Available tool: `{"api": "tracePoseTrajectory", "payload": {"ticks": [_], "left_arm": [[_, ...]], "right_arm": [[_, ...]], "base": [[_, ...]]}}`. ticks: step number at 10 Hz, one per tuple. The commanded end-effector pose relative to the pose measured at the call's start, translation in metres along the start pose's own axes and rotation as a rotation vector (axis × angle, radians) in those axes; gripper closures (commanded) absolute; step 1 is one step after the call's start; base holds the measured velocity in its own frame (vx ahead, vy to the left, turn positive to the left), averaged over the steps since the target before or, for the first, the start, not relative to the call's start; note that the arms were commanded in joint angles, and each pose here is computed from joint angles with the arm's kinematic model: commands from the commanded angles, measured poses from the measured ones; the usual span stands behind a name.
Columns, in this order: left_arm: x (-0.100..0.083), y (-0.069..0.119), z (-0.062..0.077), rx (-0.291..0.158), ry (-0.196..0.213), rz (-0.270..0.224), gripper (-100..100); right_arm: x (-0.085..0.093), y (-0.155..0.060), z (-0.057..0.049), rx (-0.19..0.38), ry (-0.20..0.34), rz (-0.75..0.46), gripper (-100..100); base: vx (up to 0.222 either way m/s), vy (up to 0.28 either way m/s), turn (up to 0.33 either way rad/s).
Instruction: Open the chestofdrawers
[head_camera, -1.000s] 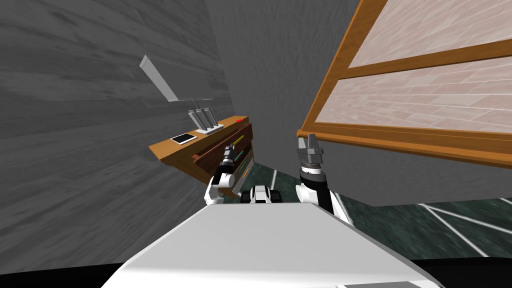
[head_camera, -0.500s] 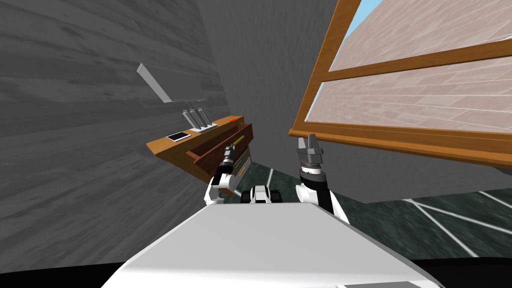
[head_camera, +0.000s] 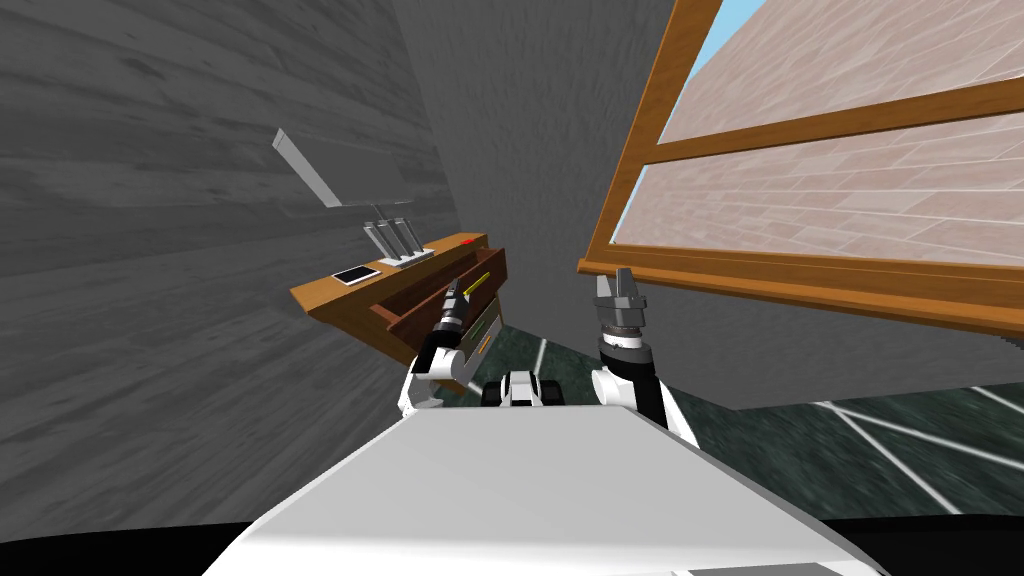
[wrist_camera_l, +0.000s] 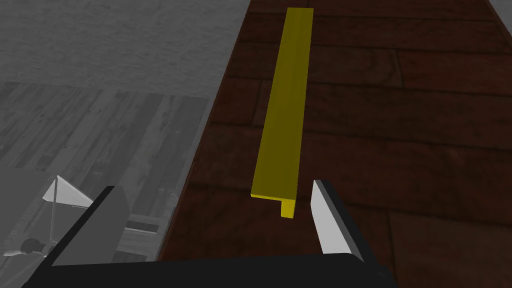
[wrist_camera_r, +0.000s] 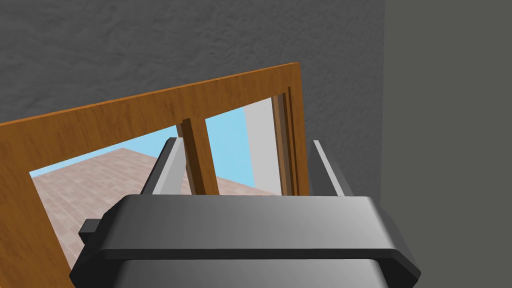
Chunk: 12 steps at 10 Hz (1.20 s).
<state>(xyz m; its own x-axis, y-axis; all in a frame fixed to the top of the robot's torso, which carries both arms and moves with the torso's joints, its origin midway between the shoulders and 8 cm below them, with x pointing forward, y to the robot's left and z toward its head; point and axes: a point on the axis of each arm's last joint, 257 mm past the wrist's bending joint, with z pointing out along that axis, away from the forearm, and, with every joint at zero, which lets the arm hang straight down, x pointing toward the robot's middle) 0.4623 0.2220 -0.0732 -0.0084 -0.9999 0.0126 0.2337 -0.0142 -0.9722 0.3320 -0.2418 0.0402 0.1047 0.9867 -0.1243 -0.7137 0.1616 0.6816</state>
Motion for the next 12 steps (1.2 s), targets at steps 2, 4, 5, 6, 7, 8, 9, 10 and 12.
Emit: {"api": "tracePoseTrajectory", "payload": {"ticks": [2,4,5,6,7,8,9,10,12], "left_arm": [[0.001,-0.020,-0.005,-0.002,0.001,-0.001,-100],[0.000,-0.031,-0.009,-0.003,0.002,-0.001,-100],[0.000,-0.032,-0.009,-0.002,0.002,-0.001,-100],[-0.001,-0.021,-0.010,-0.030,-0.002,0.002,-100],[-0.002,-0.019,-0.011,-0.035,-0.003,0.003,0],[-0.002,-0.017,-0.011,-0.040,-0.003,0.003,0],[-0.002,-0.016,-0.011,-0.043,-0.003,0.003,0],[-0.002,-0.015,-0.011,-0.046,-0.003,0.003,0],[-0.002,-0.014,-0.011,-0.049,-0.003,0.003,0]], "right_arm": [[0.000,0.000,0.000,0.000,0.000,0.000,0],[0.000,0.000,0.000,0.000,0.000,0.000,0],[0.000,0.000,0.000,0.000,0.000,0.000,0],[0.000,0.000,0.000,0.000,0.000,0.000,0],[0.000,0.000,0.000,0.000,0.000,0.000,0],[0.000,0.000,0.000,0.000,0.000,0.000,0],[0.000,0.000,0.000,0.000,0.000,0.000,0],[0.000,0.000,0.000,0.000,0.000,0.000,0],[0.000,0.000,0.000,0.000,0.000,0.000,0]], "base": [[0.029,-0.007,0.007],[0.023,-0.003,0.007],[0.023,0.005,0.002],[0.011,0.007,0.008],[0.000,0.000,0.000],[0.000,0.000,0.000],[0.000,0.000,0.000],[0.000,0.000,0.000],[0.000,0.000,0.000]]}}
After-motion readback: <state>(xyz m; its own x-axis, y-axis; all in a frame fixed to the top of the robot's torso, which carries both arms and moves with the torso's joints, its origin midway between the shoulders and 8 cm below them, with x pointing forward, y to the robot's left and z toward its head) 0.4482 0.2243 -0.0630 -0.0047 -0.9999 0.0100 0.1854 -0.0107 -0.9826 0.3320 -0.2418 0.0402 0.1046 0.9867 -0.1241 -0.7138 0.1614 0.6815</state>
